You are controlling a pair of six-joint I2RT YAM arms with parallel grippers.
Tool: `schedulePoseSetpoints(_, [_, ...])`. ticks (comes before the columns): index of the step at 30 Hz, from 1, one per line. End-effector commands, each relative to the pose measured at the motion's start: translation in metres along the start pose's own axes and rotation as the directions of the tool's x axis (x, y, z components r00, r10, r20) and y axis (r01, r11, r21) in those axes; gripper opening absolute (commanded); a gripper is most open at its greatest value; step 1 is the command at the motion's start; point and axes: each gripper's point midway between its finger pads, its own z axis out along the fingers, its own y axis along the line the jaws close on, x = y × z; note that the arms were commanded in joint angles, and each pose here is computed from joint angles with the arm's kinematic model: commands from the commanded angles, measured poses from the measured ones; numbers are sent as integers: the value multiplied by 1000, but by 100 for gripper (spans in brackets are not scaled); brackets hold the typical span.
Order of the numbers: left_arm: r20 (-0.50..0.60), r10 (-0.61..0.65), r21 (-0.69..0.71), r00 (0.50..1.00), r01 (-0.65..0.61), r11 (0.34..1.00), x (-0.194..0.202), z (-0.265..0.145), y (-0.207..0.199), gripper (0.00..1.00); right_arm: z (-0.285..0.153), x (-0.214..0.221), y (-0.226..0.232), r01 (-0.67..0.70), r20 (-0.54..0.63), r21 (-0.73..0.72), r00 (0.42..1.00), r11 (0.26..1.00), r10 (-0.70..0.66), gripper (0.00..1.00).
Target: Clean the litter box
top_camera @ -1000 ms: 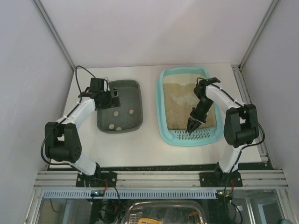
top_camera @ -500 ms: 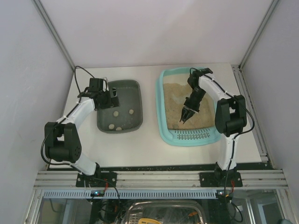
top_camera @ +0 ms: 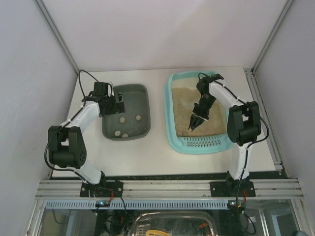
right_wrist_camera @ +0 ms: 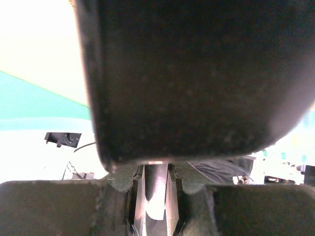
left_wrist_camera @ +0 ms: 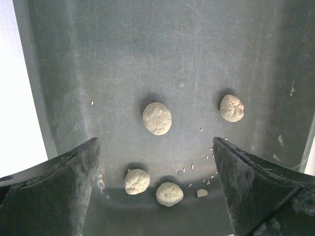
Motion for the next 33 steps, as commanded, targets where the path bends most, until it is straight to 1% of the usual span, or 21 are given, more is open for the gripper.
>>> schedulePoseSetpoints(1, [84, 25, 37, 996, -28, 999, -37, -10, -11, 100, 17, -3, 21, 180, 42, -62, 983, 982, -178, 0])
schedulePoseSetpoints(3, [88, 24, 40, 996, -28, 999, -38, -12, -11, 100, 21, -4, 17, 207, 87, -31, 975, 978, -204, 0])
schedulePoseSetpoints(5, [83, 27, 38, 996, -31, 999, -37, -11, -11, 100, 31, 0, 7, 221, 104, -6, 970, 975, -220, 0])
schedulePoseSetpoints(8, [73, 54, 28, 996, -56, 998, -35, -12, -7, 100, 42, 6, -7, 233, 112, -7, 967, 972, -231, 0])
schedulePoseSetpoints(11, [74, 78, 1, 994, -79, 997, -36, -14, 3, 100, 46, 9, -26, 243, 154, 36, 957, 969, -246, 0])
schedulePoseSetpoints(14, [75, 107, -17, 991, -106, 994, -37, -14, 9, 100, 51, 3, -46, 250, 182, 118, 946, 961, -268, 0])
schedulePoseSetpoints(17, [73, 110, -13, 991, -110, 994, -37, -13, 8, 100, 52, -12, -65, 240, 226, 229, 929, 943, -291, 0])
schedulePoseSetpoints(19, [69, 107, -6, 992, -107, 994, -37, -14, 5, 100, 52, -21, -69, 243, 265, 258, 913, 935, -310, 0])
schedulePoseSetpoints(21, [58, 99, -4, 993, -99, 995, -35, -15, 5, 100, 53, -29, -68, 252, 293, 261, 899, 932, -326, 0])
schedulePoseSetpoints(25, [40, 102, -2, 994, -102, 995, -32, -15, 5, 100, 70, -39, -75, 265, 260, 277, 905, 924, -338, 0])
schedulePoseSetpoints(33, [33, 104, -25, 994, -103, 994, -34, -22, 11, 100, 89, -55, -50, 336, 257, 171, 892, 926, -371, 0])
